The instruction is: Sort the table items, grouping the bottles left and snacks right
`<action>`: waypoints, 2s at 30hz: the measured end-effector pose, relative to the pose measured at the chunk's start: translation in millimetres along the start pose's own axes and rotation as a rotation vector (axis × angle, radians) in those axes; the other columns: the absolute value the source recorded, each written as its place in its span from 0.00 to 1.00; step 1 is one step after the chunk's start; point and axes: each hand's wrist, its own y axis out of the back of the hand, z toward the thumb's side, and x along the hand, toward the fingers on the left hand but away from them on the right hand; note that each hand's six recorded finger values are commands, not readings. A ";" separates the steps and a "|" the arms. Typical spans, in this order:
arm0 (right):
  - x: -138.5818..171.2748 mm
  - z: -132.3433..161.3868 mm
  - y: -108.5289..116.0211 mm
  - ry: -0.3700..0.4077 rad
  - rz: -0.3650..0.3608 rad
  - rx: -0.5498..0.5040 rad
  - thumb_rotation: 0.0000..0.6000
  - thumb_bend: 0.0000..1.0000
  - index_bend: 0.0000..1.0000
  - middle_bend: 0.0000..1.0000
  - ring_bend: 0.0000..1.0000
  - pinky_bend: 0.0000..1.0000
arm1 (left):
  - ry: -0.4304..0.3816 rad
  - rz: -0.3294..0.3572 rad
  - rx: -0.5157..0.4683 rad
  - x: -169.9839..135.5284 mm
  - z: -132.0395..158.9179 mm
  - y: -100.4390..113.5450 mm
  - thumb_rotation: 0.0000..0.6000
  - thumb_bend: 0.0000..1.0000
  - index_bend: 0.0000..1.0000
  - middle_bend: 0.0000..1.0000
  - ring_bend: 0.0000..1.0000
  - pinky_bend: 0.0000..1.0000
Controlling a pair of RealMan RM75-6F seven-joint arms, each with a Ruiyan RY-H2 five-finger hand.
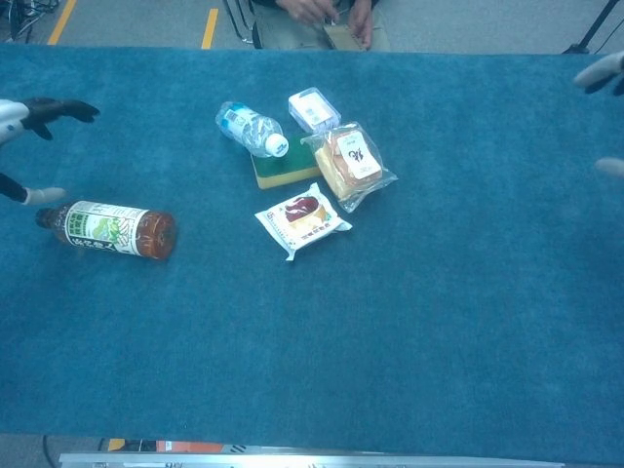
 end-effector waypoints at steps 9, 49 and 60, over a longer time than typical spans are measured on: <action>-50.1 44.3 -23.3 0.136 0.126 0.098 1.00 0.00 0.05 0.19 0.17 0.31 | 0.022 0.122 0.026 -38.9 -0.6 28.5 1.00 0.26 0.07 0.12 0.08 0.22; -183.2 173.8 -131.5 0.269 0.192 0.422 1.00 0.07 0.39 0.32 0.24 0.45 | 0.105 0.150 -0.021 -96.4 -23.6 33.3 1.00 0.26 0.07 0.11 0.07 0.22; -184.7 173.9 -124.5 0.262 0.125 0.353 1.00 0.08 0.59 0.44 0.44 0.64 | 0.103 0.152 -0.030 -99.6 -25.9 32.2 1.00 0.26 0.07 0.11 0.07 0.21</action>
